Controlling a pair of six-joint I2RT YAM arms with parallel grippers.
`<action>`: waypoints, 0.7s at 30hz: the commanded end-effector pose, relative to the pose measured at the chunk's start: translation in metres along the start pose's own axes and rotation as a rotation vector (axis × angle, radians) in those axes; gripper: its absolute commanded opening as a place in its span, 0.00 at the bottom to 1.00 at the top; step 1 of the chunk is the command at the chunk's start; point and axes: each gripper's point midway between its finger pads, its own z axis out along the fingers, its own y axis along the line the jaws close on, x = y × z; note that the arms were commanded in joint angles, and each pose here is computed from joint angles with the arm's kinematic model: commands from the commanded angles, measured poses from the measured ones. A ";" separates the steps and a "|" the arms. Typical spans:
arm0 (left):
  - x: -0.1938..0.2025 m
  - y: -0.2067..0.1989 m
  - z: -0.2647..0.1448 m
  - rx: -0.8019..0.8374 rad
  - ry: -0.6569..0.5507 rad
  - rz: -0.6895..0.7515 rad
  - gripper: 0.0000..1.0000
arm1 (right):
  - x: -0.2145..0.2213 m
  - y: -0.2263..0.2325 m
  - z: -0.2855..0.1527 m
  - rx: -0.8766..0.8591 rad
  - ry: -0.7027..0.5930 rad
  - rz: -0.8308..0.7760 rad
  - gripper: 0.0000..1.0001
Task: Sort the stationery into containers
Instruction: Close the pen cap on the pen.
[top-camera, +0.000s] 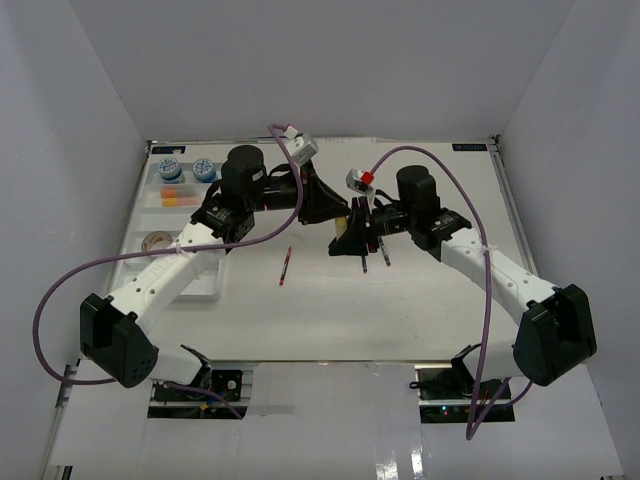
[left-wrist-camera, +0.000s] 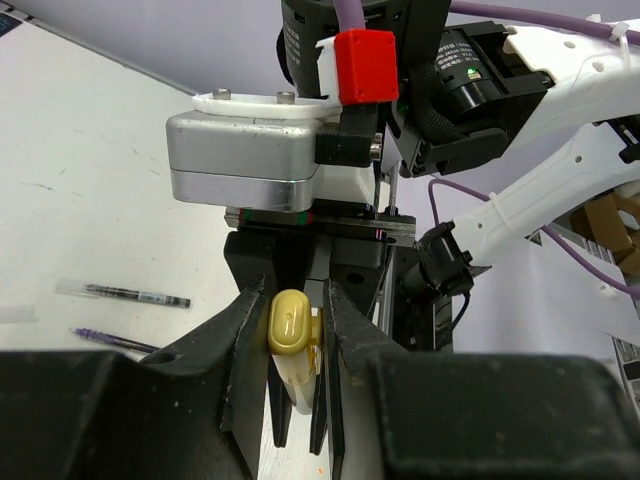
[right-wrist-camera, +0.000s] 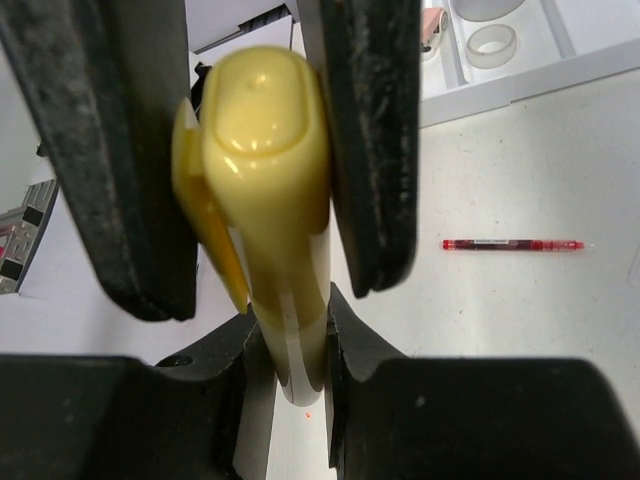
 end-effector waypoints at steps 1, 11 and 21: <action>0.055 -0.017 -0.002 0.103 0.191 -0.167 0.00 | -0.056 0.008 -0.019 0.052 -0.132 -0.219 0.16; 0.048 -0.019 -0.001 0.112 0.175 -0.143 0.00 | -0.049 0.006 -0.019 0.053 -0.125 -0.207 0.27; 0.046 -0.018 -0.001 0.106 0.161 -0.131 0.00 | -0.051 0.007 -0.019 0.058 -0.127 -0.206 0.43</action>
